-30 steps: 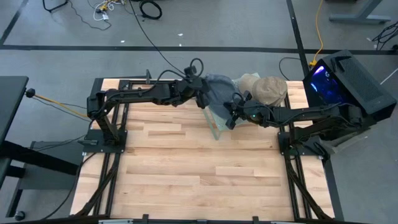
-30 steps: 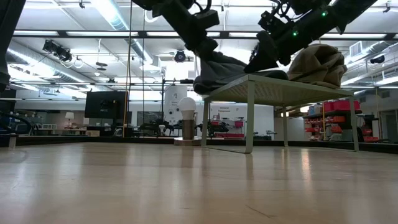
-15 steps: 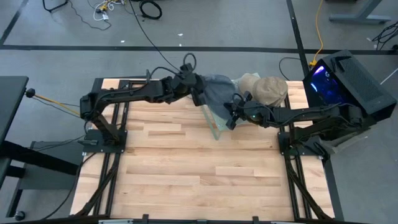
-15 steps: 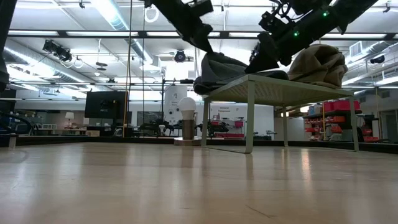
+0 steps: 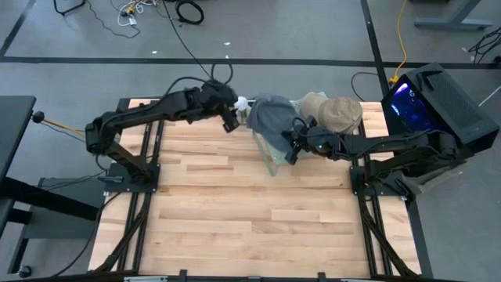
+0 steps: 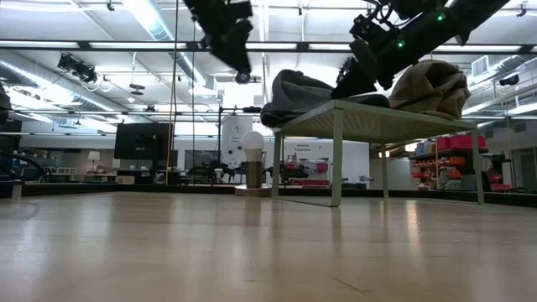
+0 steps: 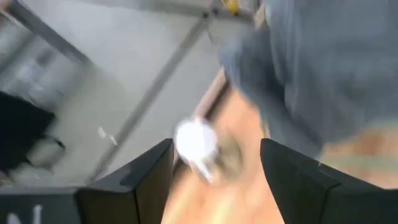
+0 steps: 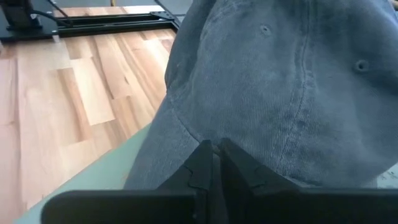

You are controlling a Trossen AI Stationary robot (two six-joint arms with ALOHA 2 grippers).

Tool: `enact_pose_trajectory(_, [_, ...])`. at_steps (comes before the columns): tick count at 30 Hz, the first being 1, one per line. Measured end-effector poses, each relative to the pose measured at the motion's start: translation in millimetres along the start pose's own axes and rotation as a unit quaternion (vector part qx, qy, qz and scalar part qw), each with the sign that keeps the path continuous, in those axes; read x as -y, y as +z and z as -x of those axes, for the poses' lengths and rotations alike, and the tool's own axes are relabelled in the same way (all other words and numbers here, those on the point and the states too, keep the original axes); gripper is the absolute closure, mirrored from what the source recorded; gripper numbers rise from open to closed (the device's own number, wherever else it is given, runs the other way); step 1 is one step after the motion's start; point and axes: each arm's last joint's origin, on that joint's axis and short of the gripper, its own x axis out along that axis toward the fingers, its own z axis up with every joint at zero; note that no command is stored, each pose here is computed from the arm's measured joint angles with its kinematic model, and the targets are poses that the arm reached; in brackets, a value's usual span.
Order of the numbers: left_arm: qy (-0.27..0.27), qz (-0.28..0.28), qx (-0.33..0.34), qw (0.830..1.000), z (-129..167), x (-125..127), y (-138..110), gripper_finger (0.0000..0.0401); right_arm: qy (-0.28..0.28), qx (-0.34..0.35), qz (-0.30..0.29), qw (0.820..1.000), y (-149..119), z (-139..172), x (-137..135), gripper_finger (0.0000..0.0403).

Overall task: Stack caps on shelf
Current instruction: Stack the black cap on the black cap on the shelf

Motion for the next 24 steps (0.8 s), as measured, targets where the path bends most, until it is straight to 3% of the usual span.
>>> enact_pose_trajectory(5, [-0.033,0.002,-0.101,0.994,-18,-2,-21,0.0182,-0.009,0.003,0.008,1.000,0,3,-5,0.0374])
enact_pose_trajectory(9, [-0.027,-0.002,-0.123,0.992,-40,1,-26,0.0210,-0.005,0.006,0.010,1.000,0,3,-7,0.0374])
enact_pose_trajectory(16, [-0.036,-0.038,-0.111,0.992,-87,10,-29,0.0286,0.003,0.008,0.016,1.000,0,5,-11,0.0374])
enact_pose_trajectory(20, [-0.097,-0.057,-0.086,0.990,-104,13,-30,0.0342,0.007,0.008,0.020,1.000,0,6,-13,0.0374])
enact_pose_trajectory(24, [-0.165,-0.068,-0.016,0.984,-105,15,-19,0.0392,0.006,0.009,0.024,1.000,0,6,-13,0.0374])
